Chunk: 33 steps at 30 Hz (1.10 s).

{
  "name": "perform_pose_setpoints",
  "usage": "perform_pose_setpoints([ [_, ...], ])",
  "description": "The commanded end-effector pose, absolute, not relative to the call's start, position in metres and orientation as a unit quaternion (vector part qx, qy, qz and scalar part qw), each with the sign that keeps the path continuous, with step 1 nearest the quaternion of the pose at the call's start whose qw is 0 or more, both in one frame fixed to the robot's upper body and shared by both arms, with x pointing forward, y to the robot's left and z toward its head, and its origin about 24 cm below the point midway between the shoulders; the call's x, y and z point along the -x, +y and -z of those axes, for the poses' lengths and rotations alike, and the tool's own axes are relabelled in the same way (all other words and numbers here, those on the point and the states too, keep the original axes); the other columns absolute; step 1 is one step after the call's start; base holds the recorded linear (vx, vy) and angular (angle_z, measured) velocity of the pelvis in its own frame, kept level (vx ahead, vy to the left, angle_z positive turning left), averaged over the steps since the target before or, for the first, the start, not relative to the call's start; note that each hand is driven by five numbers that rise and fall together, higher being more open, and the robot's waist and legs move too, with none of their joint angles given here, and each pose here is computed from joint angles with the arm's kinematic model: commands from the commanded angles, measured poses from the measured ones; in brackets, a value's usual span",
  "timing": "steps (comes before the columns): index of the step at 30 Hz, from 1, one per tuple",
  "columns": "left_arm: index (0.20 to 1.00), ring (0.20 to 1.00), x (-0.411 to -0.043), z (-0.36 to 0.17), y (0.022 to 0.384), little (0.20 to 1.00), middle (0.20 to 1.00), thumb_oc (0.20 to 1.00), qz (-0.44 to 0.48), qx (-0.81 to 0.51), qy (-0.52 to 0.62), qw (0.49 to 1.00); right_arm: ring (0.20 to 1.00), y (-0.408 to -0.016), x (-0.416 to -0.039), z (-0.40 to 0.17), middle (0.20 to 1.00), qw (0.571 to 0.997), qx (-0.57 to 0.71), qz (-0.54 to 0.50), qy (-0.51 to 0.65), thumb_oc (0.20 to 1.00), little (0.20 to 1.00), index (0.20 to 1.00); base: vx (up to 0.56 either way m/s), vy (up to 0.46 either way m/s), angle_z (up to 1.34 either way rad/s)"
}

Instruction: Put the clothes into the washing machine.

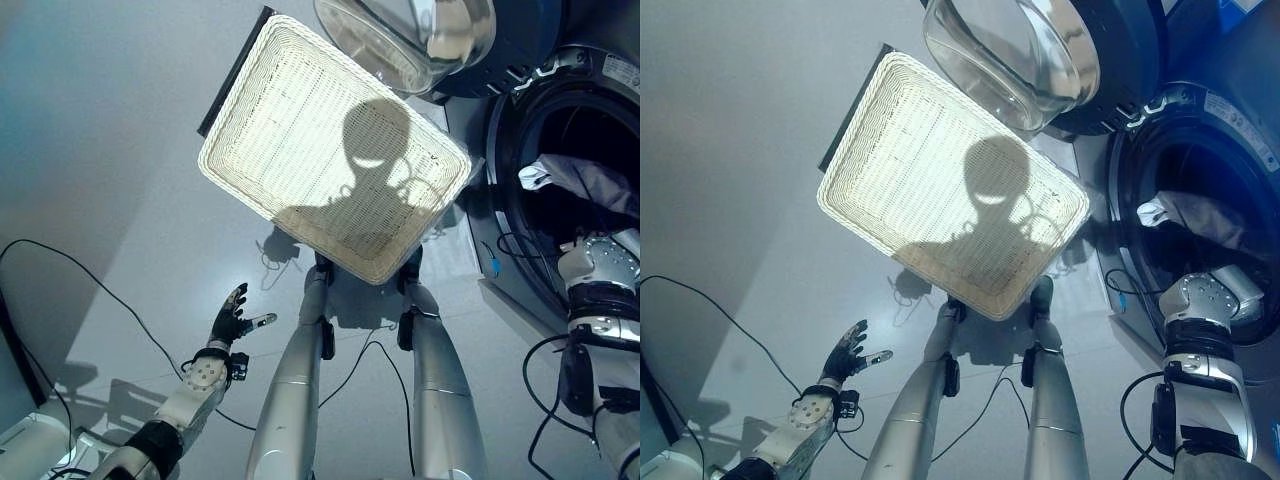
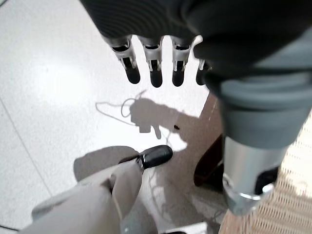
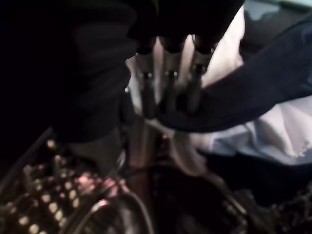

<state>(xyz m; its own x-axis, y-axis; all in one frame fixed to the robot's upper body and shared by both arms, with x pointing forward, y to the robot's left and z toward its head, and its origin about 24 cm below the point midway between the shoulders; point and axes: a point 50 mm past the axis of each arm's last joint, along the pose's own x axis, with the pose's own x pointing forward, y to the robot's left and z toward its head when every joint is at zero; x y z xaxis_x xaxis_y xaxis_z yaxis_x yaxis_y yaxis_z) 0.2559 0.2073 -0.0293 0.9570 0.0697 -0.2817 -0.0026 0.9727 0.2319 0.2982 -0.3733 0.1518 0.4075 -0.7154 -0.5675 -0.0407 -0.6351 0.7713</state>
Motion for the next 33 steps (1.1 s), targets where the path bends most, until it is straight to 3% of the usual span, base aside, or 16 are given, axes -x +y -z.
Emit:
perform_pose_setpoints([
  [1,1.0,1.0,-0.251,0.034,0.201,1.0,1.0,1.0,-0.032,-0.097,0.154,0.983,1.0,-0.386,-0.296,-0.127,1.0,0.539,-0.716,0.385,-0.22,1.0,1.0,1.0,-0.09,0.039,-0.06],
  [2,1.0,1.0,-0.25,0.034,0.201,1.0,1.0,1.0,-0.036,-0.1,0.154,0.982,1.0,-0.374,-0.306,-0.12,1.0,0.607,-0.691,0.327,-0.217,1.0,1.0,1.0,-0.11,0.072,-0.08],
  [7,1.0,1.0,-0.249,0.038,0.202,1.0,1.0,1.0,-0.04,-0.1,0.159,0.981,1.0,-0.375,-0.307,-0.128,1.0,0.732,-0.53,0.373,-0.209,1.0,1.0,1.0,-0.06,0.071,-0.17],
  [14,1.0,1.0,-0.252,0.041,0.197,1.0,1.0,1.0,-0.039,-0.085,0.158,0.983,1.0,-0.363,-0.316,-0.139,1.0,0.842,-0.321,0.403,-0.161,1.0,1.0,1.0,-0.06,0.117,-0.05],
  [19,1.0,1.0,-0.249,0.045,0.197,1.0,1.0,1.0,-0.039,-0.08,0.162,0.983,1.0,-0.351,-0.318,-0.126,1.0,0.873,-0.26,0.394,-0.125,1.0,1.0,1.0,-0.05,0.104,-0.03],
  [33,1.0,1.0,-0.231,0.078,0.217,1.0,1.0,1.0,-0.062,-0.092,0.236,0.965,1.0,-0.294,-0.299,-0.01,1.0,0.916,-0.229,0.324,0.064,1.0,1.0,1.0,-0.05,0.098,0.03],
])
